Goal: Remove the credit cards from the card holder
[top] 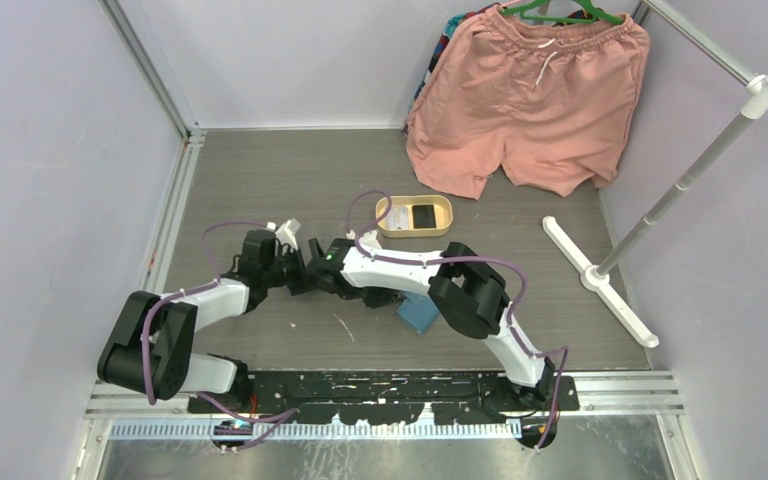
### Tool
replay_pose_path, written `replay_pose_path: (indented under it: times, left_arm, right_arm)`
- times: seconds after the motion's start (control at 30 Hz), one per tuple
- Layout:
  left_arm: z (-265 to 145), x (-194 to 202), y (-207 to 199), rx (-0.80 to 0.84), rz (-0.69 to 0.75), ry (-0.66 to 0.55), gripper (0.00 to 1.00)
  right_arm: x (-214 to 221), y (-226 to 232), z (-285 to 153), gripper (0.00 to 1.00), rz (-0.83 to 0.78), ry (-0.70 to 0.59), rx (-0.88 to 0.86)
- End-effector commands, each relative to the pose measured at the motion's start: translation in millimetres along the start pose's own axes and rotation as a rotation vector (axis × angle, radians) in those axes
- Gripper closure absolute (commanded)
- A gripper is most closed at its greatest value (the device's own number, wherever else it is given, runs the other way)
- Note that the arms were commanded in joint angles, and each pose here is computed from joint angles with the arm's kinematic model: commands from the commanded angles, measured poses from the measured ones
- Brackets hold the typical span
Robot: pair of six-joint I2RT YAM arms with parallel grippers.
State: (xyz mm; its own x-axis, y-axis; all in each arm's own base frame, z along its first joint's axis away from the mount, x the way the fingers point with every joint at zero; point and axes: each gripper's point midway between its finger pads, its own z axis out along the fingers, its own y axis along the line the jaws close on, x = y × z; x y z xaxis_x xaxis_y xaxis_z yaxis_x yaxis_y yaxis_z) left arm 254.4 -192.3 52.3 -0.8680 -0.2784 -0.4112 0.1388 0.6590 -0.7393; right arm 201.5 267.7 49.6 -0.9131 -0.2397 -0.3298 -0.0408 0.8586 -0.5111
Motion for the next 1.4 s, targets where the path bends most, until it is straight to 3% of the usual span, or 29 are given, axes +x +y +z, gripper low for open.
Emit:
replay_pose_path:
  times: [0.0, 0.03, 0.07, 0.13, 0.23, 0.27, 0.3, 0.4, 0.5, 0.63, 0.83, 1.37]
  left_arm:
    - [0.0, -9.6, -13.6, 0.057, 0.028, -0.022, 0.0]
    - [0.3, -10.2, -14.9, 0.061, 0.026, -0.021, 0.0]
    - [0.4, -10.8, -15.8, 0.065, 0.024, -0.021, 0.0]
    - [0.6, -12.1, -16.7, 0.067, 0.022, -0.024, 0.0]
    - [1.1, -13.1, -17.4, 0.07, 0.021, -0.025, 0.0]
    - [1.4, -13.1, -17.7, 0.072, 0.021, -0.024, 0.0]
    - [1.6, -13.3, -18.2, 0.074, 0.021, -0.022, 0.0]
    - [2.4, -11.2, -18.1, 0.079, 0.019, -0.011, 0.0]
    - [3.3, -9.8, -16.6, 0.077, 0.017, -0.003, 0.0]
    - [6.0, -10.9, -16.8, 0.083, 0.017, 0.002, 0.0]
    - [6.9, -9.7, -17.4, 0.089, 0.012, 0.014, 0.0]
    - [11.8, -9.4, -12.7, 0.073, 0.009, 0.037, 0.0]
  right_arm:
    - [-29.5, -22.7, -26.6, 0.99, 0.078, -0.138, -0.02]
    - [-32.9, -26.1, -29.6, 0.99, 0.088, -0.152, -0.017]
    - [-35.3, -31.5, -32.2, 0.92, 0.099, -0.166, -0.005]
    - [-34.7, -40.6, -34.3, 0.7, 0.116, -0.175, 0.006]
    - [-27.1, -42.5, -31.4, 0.16, 0.182, -0.194, -0.069]
    - [-22.1, -38.7, -29.7, 0.04, 0.199, -0.19, -0.126]
    - [-18.7, -33.0, -30.3, 0.01, 0.202, -0.193, -0.195]
    - [-2.4, -26.1, -27.8, 0.0, 0.261, -0.183, -0.381]
    - [10.2, -38.1, -12.7, 0.0, 0.345, -0.115, -0.437]
    - [17.0, -35.9, -5.0, 0.0, 0.306, -0.072, -0.435]
    - [21.1, -0.6, -3.2, 0.0, 0.246, -0.054, -0.594]
    - [34.0, -8.0, 38.9, 0.0, 0.121, -0.009, -0.424]
